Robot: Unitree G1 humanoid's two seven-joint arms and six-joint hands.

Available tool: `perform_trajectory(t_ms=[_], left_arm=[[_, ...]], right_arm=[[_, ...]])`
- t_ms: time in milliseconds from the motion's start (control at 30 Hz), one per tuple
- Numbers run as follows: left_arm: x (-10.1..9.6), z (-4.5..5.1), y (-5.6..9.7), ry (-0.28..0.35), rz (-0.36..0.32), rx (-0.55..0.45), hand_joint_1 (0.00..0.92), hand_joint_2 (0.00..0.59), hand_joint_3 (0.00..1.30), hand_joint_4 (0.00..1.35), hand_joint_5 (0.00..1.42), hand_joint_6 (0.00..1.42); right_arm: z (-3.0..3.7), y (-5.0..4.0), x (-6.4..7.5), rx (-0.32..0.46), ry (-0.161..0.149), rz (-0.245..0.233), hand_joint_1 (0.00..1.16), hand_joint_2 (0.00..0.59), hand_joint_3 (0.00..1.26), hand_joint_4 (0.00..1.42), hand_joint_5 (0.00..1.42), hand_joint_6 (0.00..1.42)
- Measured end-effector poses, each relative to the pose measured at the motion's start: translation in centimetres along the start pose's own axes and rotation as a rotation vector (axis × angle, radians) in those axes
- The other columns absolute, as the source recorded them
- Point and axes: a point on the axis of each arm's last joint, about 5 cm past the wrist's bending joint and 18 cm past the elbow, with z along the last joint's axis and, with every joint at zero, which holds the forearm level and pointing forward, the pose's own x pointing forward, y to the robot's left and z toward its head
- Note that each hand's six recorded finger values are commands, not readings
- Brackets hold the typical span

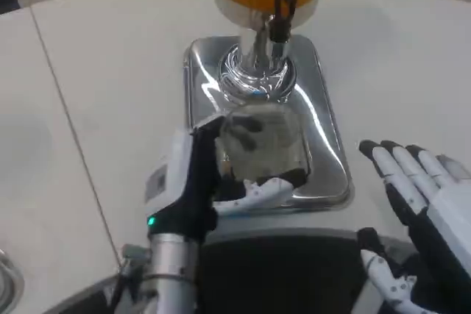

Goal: Grasp the cup under the faucet to collect the drink, then remove the cup.

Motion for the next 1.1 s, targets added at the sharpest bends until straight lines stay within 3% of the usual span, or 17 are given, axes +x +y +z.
perform_trajectory(t_ms=[133, 233, 433, 833, 933, 967, 1100], left_arm=[[1.3, -0.29, -0.6, -0.002, 0.0, 0.018, 0.659, 0.051, 1.15, 1.15, 1.41, 1.42], [2.2, -0.3, -0.7, -0.011, 0.023, 0.026, 0.659, 0.051, 1.15, 1.15, 1.41, 1.42], [3.3, -0.56, -1.4, -0.002, 0.029, 0.045, 0.66, 0.054, 1.15, 1.14, 1.41, 1.42], [5.0, -0.55, -2.1, 0.012, 0.081, 0.087, 0.644, 0.073, 1.05, 1.11, 1.41, 1.42], [4.9, -0.55, -2.4, 0.004, 0.08, 0.1, 0.602, 0.088, 0.91, 1.11, 1.26, 1.41], [4.9, -0.56, -2.4, 0.002, 0.081, 0.102, 0.587, 0.092, 0.84, 1.01, 1.14, 1.28], [4.8, -0.7, -2.4, -0.015, 0.069, 0.111, 0.536, 0.092, 0.61, 0.66, 0.86, 1.08]], right_arm=[[0.09, 0.02, -0.7, 0.001, 0.009, 0.033, 0.2, 0.586, 0.0, 0.0, 0.0, 0.02], [0.13, -0.01, -0.6, 0.005, 0.011, 0.03, 0.21, 0.586, 0.0, 0.0, 0.0, 0.02], [0.37, -0.27, 0.2, -0.005, 0.001, 0.009, 0.21, 0.586, 0.0, 0.0, 0.0, 0.02], [0.11, 0.33, 1.6, -0.001, 0.01, 0.014, 0.22, 0.586, 0.0, 0.0, 0.0, 0.02], [0.14, 0.27, 1.8, -0.002, 0.012, 0.004, 0.22, 0.586, 0.0, 0.0, 0.0, 0.02], [0.16, 0.29, 1.8, 0.002, 0.013, 0.003, 0.23, 0.586, 0.0, 0.0, 0.0, 0.02], [0.17, 0.32, 1.8, 0.005, 0.013, 0.004, 0.23, 0.586, 0.0, 0.0, 0.0, 0.02]])
